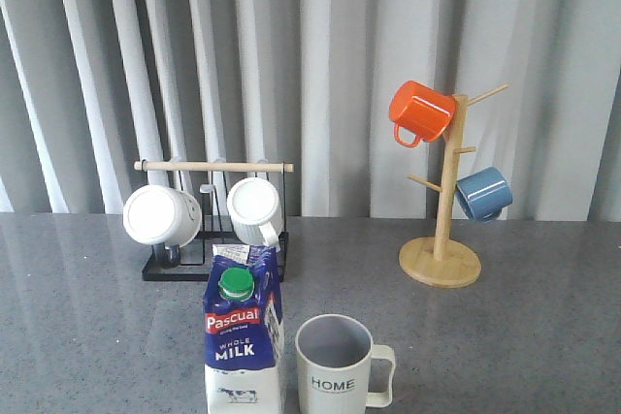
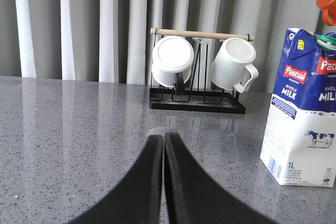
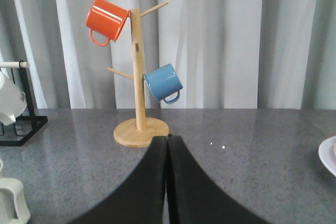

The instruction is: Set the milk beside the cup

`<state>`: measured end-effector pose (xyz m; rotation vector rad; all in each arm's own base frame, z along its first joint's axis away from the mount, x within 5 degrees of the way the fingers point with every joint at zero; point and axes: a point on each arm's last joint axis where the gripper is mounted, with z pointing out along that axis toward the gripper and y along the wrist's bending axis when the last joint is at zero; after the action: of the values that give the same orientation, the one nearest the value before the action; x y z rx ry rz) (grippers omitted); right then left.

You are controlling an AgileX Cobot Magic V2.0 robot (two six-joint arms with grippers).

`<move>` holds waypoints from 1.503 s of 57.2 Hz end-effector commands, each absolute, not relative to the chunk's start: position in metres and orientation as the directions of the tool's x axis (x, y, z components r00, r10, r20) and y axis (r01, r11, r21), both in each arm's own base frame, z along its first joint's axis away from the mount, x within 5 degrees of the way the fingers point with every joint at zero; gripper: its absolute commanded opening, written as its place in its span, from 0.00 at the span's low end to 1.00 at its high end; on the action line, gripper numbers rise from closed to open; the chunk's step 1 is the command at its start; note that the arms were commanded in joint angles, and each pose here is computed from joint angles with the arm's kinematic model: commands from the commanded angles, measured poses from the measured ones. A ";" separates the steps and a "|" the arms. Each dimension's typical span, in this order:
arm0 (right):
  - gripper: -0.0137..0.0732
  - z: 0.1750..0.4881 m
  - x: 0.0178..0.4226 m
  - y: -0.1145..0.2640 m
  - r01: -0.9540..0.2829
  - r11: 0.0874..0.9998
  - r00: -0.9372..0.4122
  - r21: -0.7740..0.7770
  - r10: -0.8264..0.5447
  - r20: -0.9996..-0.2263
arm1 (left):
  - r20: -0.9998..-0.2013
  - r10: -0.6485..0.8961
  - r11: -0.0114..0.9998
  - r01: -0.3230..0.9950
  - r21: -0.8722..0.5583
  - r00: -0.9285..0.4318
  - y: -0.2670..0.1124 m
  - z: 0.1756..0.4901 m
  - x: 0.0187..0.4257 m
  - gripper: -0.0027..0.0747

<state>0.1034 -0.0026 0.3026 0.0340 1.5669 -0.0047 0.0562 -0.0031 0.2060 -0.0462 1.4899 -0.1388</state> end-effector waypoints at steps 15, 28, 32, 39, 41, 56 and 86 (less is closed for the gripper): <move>0.15 0.225 0.071 -0.001 0.013 0.998 0.093 0.063 0.062 -0.994 | -0.976 -0.132 0.990 0.065 -0.123 0.174 -0.002 0.219 0.054 0.03; 0.15 0.203 0.057 -0.001 0.020 0.999 0.075 0.036 0.034 -0.997 | -0.976 -0.131 0.990 0.065 -0.122 0.175 -0.002 0.219 0.054 0.03; 0.15 0.201 0.056 -0.001 0.024 1.000 0.062 0.015 0.013 -0.998 | -0.976 -0.131 0.990 0.065 -0.122 0.175 -0.002 0.219 0.054 0.03; 0.15 0.201 0.056 -0.001 0.024 1.000 0.063 0.015 0.013 -0.998 | -0.976 -0.131 0.990 0.065 -0.122 0.175 -0.002 0.219 0.054 0.03; 0.15 0.201 0.056 -0.001 0.024 1.000 0.063 0.015 0.013 -0.998 | -0.976 -0.131 0.990 0.065 -0.122 0.175 -0.002 0.219 0.054 0.03; 0.15 0.201 0.056 -0.001 0.024 1.000 0.063 0.015 0.013 -0.998 | -0.976 -0.131 0.990 0.065 -0.122 0.175 -0.002 0.219 0.054 0.03; 0.15 0.201 0.056 -0.002 0.026 1.000 0.055 0.015 0.013 -0.998 | -0.976 -0.131 0.990 0.065 -0.122 0.175 -0.002 0.219 0.054 0.03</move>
<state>0.0567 -0.0019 0.1972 0.0494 1.5840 0.0009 0.0562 -0.0030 0.2060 -0.0461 1.4891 -0.1385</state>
